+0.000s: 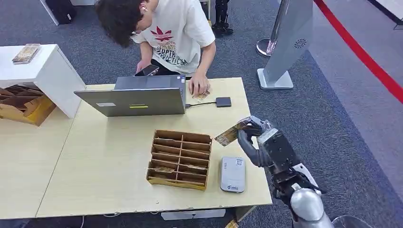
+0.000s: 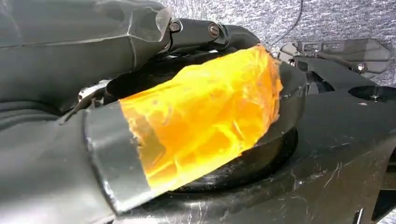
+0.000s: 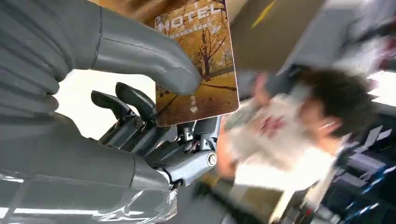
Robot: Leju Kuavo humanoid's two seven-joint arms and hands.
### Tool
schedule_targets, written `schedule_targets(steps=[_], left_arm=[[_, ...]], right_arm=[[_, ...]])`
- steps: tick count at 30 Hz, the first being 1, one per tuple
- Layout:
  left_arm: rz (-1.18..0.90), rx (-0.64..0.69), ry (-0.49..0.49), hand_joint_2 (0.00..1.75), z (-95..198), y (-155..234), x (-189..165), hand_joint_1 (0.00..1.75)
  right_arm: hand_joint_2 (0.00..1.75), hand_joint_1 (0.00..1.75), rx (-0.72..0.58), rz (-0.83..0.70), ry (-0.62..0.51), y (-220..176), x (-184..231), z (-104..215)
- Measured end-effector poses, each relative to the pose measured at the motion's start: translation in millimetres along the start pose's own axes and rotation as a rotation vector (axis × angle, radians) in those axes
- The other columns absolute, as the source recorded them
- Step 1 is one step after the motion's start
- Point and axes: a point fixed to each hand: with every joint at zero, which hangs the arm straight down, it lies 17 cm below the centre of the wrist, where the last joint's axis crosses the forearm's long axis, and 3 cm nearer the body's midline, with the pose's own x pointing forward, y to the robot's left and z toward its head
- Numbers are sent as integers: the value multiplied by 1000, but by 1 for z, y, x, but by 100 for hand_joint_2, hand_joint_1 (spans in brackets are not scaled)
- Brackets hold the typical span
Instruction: Pass the card to the sensor for recognition and then transmit it.
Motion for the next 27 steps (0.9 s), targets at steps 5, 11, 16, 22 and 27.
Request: schedule_targets(steps=[5,11,16,22,27], left_arm=[[19,1,17,0,0,-1,-1,0],[31,2,31,0,0,-1,-2,0],[43,4,39,0,0,-1,-2,0],[50,7,43,0,0,0,-2,0],[54,7,44,0,0,0,-1,0]], right_arm=[[175,175,-72,286,113,-17,-36,11],[175,175,-107,488,204,-31,-62,27],[175,175,-86,553,259,-26,-78,40],[175,175,-53,556,299,-16,-93,49],[175,175,5,534,332,1,-107,56]])
